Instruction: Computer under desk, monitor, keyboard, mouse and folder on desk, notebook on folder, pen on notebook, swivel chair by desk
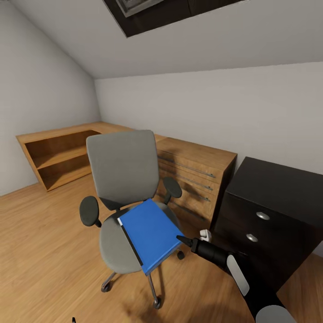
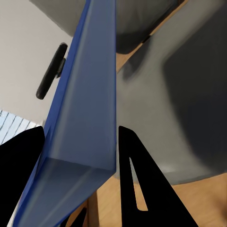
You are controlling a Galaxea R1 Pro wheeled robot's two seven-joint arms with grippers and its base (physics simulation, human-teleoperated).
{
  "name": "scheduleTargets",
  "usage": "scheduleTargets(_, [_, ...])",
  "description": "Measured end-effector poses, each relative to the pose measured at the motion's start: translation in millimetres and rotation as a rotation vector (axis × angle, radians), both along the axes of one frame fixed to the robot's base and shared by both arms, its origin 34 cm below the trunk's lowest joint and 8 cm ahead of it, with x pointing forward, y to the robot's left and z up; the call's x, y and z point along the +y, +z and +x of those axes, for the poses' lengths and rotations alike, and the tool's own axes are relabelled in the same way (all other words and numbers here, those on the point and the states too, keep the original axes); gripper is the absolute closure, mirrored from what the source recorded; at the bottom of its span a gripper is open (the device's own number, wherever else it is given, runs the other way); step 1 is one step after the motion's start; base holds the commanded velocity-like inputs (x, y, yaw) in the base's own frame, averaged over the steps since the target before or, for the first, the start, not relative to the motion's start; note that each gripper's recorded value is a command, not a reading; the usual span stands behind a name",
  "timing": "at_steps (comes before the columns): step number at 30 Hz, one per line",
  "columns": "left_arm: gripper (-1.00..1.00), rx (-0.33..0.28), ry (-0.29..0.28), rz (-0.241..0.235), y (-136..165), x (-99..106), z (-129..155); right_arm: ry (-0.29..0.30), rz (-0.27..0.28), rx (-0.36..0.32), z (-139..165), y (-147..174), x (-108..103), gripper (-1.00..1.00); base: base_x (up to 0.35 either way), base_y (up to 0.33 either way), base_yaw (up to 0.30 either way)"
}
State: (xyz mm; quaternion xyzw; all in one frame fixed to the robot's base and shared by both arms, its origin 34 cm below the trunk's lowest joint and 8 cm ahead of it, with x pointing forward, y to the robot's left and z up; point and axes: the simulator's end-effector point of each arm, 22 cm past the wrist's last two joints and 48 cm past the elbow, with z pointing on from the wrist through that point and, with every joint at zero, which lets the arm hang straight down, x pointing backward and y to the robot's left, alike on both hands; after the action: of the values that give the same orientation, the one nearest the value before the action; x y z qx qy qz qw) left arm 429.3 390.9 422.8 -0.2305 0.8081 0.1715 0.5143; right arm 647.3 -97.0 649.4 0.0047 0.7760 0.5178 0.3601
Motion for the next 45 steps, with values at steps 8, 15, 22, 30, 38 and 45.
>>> scheduleTargets(8, [-1.0, 0.007, -0.009, -0.01, 13.8, -5.9, 2.0, -0.016, -0.024, 0.008, 5.9, 12.8, -2.3, 1.0, 0.0, 0.0, 0.0])
scheduleTargets(15, [-1.0, 0.009, -0.01, -0.012, 27.6, -6.3, 4.1, -0.05, -0.084, -0.043, 24.0, 48.4, -11.2, 1.0, 0.0, 0.0, 0.0])
scheduleTargets(22, [-1.0, 0.01, -0.01, -0.013, 41.2, -7.0, 6.0, -0.018, -0.089, -0.002, 21.4, 69.5, -9.0, 1.0, 0.0, 0.0, 0.0])
scheduleTargets(30, [-1.0, 0.01, -0.01, -0.013, 56.9, -7.3, 8.1, 0.018, -0.084, 0.035, 17.5, 93.9, -5.2, 1.0, 0.0, 0.0, 0.0])
scheduleTargets(38, [-1.0, 0.011, -0.011, -0.018, 71.5, -10.2, 9.9, 0.052, -0.084, 0.065, 13.0, 117.3, -1.3, 1.0, 0.0, 0.0, 0.0])
scheduleTargets(45, [-1.0, 0.013, -0.011, -0.02, 84.2, -11.5, 11.2, 0.053, -0.087, 0.059, 14.5, 134.5, -14.8, 1.0, 0.0, 0.0, -0.003])
